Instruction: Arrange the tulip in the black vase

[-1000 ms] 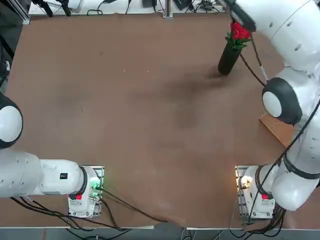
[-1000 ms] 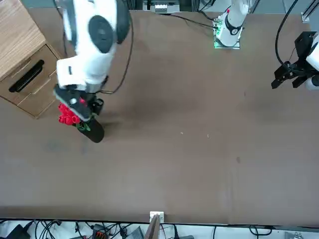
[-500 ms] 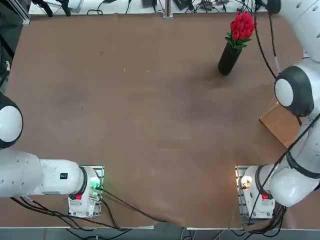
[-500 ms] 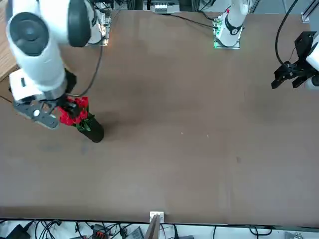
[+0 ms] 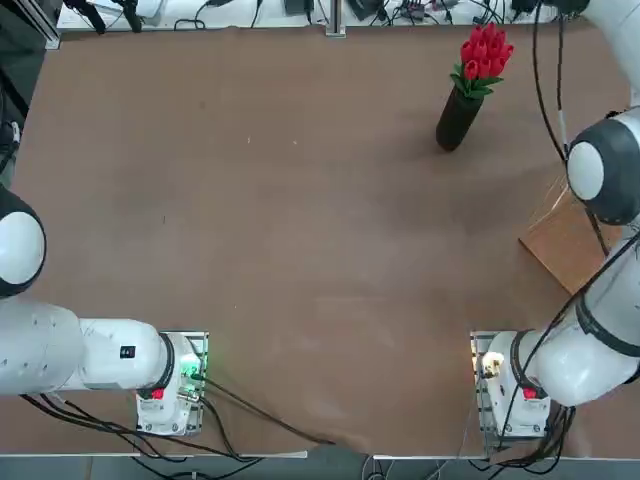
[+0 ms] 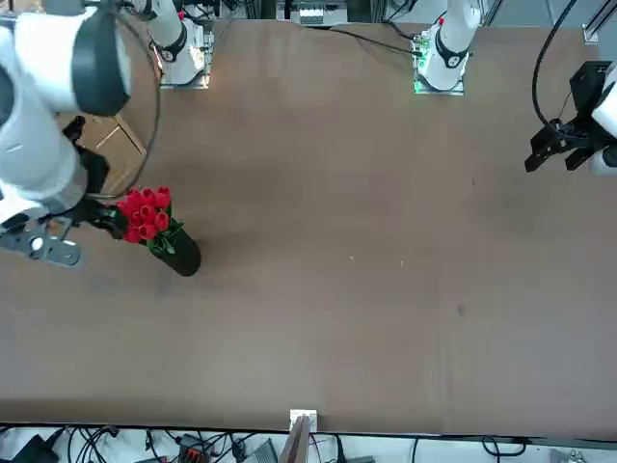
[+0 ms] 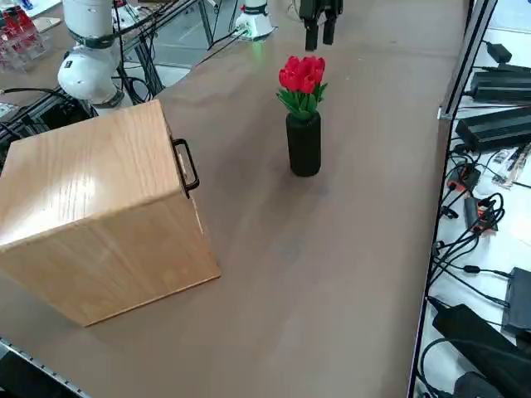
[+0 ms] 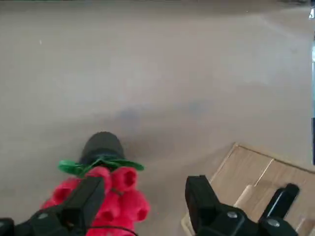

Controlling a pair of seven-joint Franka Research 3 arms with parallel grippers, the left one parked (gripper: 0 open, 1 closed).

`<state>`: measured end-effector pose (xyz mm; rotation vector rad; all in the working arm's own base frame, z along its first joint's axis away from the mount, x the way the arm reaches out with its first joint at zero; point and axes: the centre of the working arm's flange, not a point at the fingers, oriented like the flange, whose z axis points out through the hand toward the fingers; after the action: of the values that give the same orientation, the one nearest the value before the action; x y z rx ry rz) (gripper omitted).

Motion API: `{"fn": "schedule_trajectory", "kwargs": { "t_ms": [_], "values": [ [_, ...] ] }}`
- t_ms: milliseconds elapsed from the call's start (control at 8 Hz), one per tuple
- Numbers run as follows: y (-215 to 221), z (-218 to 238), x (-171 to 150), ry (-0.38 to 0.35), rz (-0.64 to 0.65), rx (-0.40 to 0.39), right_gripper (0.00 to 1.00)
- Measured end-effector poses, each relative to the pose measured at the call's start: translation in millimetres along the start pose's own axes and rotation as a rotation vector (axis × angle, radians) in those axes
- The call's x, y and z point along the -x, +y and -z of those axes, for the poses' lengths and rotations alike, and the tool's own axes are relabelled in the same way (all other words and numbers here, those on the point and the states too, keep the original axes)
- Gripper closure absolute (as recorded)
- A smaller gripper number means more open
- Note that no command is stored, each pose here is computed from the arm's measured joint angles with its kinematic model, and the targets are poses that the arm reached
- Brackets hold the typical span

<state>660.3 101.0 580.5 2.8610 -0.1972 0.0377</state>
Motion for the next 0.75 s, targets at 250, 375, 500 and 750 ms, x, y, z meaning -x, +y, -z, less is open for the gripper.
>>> {"fn": "schedule_trajectory", "kwargs": {
  "t_ms": [250, 375, 500, 750],
  "values": [
    [34.5, -8.8, -4.5, -0.023, 0.071, -0.059, 0.0],
    [57.1, -12.5, -7.8, -0.029, 0.094, -0.092, 0.0],
    [78.1, -15.9, -10.3, -0.032, 0.113, -0.11, 0.0],
    [117.2, -27.2, -8.4, -0.05, 0.14, -0.156, 0.0]
  ]
}}
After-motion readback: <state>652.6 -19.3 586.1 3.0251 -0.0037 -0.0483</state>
